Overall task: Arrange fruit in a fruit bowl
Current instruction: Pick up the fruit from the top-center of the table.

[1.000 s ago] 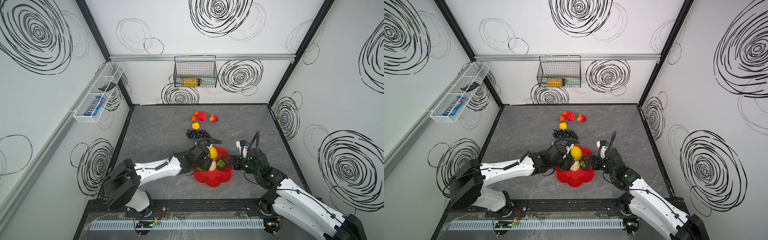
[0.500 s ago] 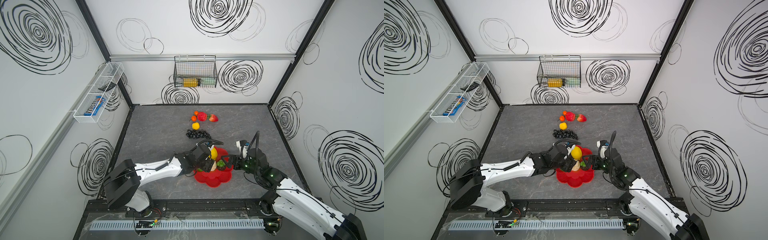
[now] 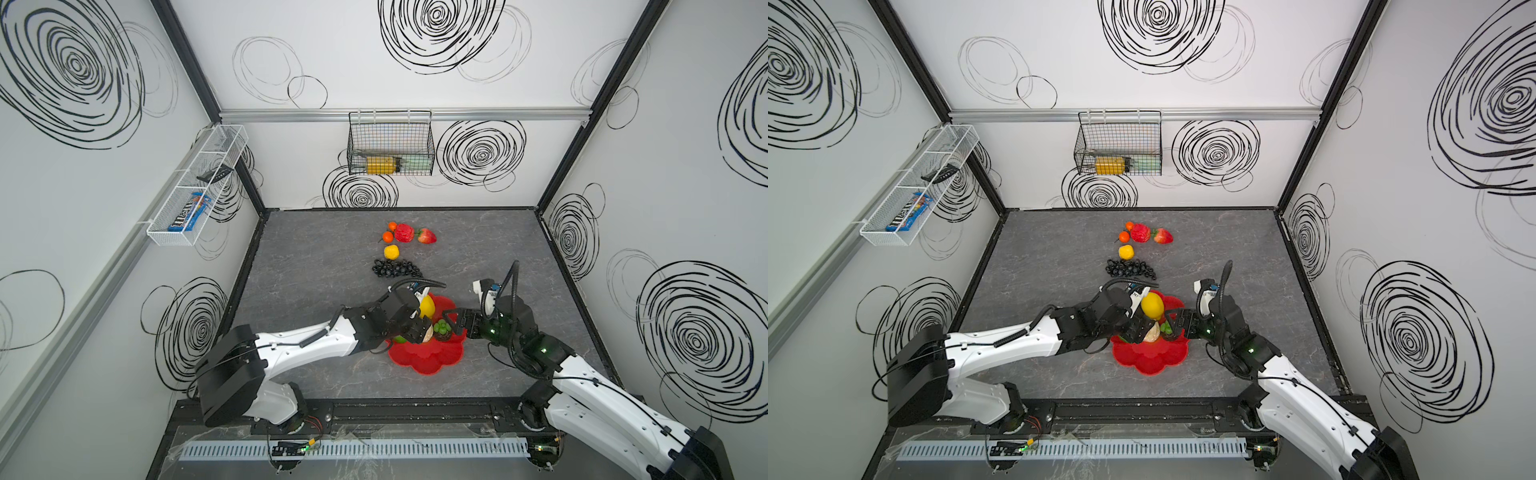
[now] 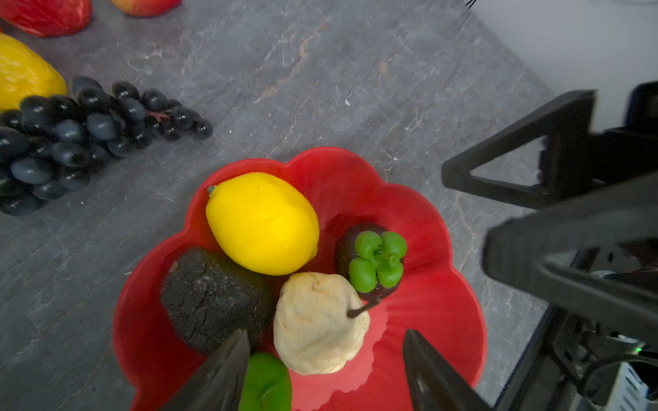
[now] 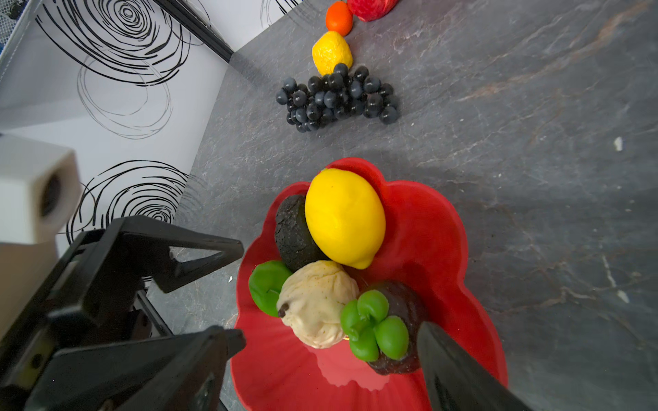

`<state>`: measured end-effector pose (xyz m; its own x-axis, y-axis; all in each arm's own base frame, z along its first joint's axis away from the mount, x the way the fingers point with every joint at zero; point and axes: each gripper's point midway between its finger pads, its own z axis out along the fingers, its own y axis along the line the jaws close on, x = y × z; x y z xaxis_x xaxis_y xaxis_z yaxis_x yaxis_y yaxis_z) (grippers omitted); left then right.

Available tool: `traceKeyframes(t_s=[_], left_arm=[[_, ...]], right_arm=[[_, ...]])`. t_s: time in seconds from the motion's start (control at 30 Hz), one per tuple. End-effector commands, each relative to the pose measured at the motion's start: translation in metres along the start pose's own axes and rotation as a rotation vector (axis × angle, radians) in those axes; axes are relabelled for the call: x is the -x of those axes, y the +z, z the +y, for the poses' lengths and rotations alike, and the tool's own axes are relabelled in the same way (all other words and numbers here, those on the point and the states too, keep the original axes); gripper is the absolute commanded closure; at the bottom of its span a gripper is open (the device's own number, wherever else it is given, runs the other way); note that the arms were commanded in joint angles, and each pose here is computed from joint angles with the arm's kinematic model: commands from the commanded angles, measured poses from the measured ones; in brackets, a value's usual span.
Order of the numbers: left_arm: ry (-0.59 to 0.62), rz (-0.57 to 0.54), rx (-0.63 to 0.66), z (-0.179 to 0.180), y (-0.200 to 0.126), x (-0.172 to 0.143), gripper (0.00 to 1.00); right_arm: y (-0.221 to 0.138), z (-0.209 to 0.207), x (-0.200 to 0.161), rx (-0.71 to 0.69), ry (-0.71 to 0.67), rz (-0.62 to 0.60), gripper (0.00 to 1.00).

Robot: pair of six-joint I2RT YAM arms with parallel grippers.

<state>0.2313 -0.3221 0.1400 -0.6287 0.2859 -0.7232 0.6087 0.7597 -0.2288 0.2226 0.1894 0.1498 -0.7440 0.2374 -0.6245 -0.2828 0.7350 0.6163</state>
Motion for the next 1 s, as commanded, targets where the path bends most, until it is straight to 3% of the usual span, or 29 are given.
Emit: traceKeyframes(t_s=[0.0,0.2,0.47,0.63,0.8,0.97], left_arm=[[0.007,-0.147,-0.033,-0.004,-0.028,0.026,0.26],[-0.13,-0.395,0.058,0.051,-0.077,0.04,0.24],[-0.306,-0.57,0.251,0.141,-0.114,0.004,0.18],[-0.299,-0.647,0.27,0.153,-0.119,-0.016,0.16],[-0.219,-0.721,0.245,0.155,-0.127,-0.025,0.11],[-0.214,-0.758,0.209,0.155,-0.132,-0.024,0.1]], right_arm=[[-0.009,0.008,0.039,-0.014,-0.059,-0.101,0.11],[0.004,-0.022,0.092,-0.085,-0.069,-0.154,0.11],[0.07,-0.052,0.145,-0.156,-0.154,-0.11,0.09],[0.119,-0.08,0.161,-0.213,-0.17,0.021,0.08],[0.166,-0.101,0.173,-0.236,-0.287,0.113,0.06],[0.201,-0.121,0.182,-0.24,-0.404,0.166,0.03]])
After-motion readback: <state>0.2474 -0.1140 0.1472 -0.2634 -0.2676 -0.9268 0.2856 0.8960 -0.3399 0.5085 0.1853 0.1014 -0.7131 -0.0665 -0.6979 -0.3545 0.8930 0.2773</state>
